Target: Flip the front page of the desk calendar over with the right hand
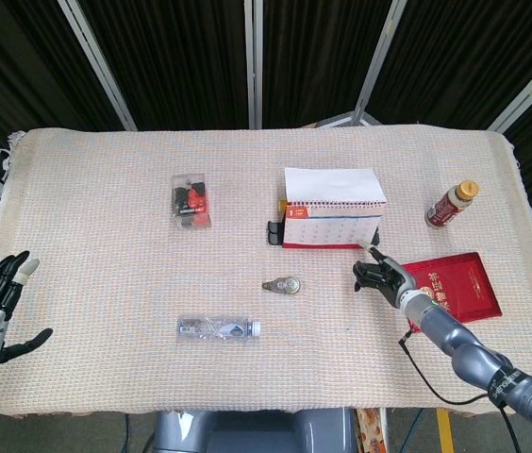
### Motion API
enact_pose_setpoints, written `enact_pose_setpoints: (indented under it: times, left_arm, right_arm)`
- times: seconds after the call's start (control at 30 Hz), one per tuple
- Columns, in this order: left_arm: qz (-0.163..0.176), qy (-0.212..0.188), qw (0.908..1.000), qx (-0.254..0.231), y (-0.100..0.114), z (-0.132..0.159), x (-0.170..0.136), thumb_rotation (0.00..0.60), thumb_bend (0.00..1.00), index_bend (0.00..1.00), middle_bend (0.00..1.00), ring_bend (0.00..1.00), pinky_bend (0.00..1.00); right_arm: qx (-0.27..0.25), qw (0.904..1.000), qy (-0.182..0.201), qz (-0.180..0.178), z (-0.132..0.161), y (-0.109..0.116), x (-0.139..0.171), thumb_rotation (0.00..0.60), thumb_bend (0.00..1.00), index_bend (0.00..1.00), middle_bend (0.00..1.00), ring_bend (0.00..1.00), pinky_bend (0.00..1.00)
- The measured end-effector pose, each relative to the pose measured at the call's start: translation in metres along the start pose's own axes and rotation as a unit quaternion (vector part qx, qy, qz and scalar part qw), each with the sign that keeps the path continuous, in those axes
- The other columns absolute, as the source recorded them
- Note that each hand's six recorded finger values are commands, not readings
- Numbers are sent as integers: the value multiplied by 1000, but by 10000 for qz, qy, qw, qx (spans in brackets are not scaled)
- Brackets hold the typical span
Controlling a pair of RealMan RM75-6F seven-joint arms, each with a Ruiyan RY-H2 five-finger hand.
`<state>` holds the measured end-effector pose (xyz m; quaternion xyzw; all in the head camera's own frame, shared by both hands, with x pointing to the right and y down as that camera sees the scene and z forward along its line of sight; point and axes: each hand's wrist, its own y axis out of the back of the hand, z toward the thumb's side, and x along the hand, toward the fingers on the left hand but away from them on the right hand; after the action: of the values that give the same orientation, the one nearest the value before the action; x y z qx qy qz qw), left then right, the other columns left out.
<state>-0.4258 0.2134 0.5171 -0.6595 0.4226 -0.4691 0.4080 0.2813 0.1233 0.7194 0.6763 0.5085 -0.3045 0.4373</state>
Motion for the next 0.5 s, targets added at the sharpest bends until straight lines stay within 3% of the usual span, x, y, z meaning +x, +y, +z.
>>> enact_pose_setpoints:
  times: [0.5]
  left_arm:
    - [-10, -5, 10000, -78, 2, -3, 1, 600, 98, 0, 0, 0, 0]
  right_arm:
    - [303, 9983, 37, 503, 14, -44, -17, 600, 547, 0, 738, 769, 636]
